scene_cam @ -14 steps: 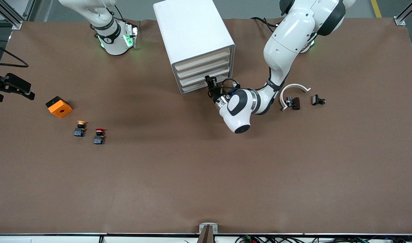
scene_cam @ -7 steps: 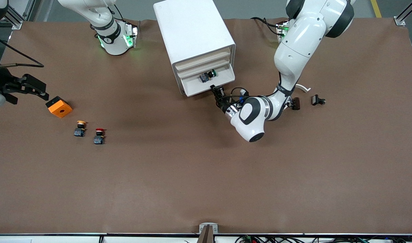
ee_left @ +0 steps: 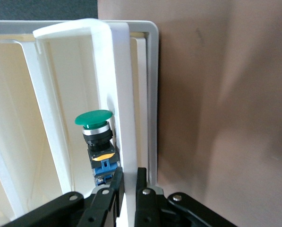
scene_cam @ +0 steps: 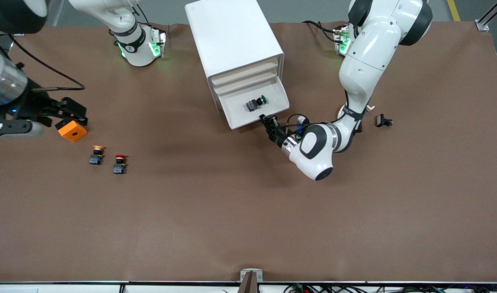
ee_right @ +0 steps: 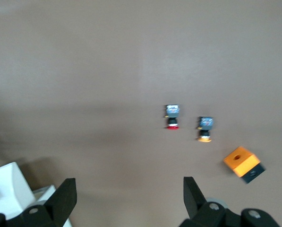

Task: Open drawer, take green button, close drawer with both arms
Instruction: 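Release the handle with the left gripper while the right gripper approaches, then lower the right gripper into the drawer and grasp the green button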

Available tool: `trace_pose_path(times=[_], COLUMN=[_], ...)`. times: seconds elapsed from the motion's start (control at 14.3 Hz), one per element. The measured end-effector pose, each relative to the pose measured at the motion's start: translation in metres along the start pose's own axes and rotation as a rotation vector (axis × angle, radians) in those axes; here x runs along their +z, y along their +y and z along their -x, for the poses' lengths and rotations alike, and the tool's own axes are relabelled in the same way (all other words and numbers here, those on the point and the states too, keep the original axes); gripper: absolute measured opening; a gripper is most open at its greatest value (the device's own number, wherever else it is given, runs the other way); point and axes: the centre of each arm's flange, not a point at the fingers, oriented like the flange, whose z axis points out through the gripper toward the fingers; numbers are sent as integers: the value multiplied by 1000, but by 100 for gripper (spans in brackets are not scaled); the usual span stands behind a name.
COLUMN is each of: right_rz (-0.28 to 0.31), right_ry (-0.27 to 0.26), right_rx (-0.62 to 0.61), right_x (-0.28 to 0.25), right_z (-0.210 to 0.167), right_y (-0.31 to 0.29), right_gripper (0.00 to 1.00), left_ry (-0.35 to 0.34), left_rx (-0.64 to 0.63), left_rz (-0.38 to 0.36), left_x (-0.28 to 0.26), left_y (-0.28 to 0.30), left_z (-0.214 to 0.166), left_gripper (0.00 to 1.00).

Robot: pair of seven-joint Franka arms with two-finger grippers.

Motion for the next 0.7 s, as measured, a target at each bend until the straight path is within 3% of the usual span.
trace_pose_path(times=[0.21, 0.28, 0.7], right_rz=[13, 18, 65], right_ry=[-26, -32, -50], right_rx=[125, 165, 411], right_x=[5, 8, 47], right_z=[19, 25, 68], right_y=[-64, -85, -213], right_gripper=[100, 100, 100], left_ry=[-19, -23, -73], left_rx=[-2, 0, 19], left_rz=[28, 36, 79], left_x=[-16, -20, -62], left_y=[3, 5, 8], left_z=[0, -1, -4], left_gripper=[14, 19, 79])
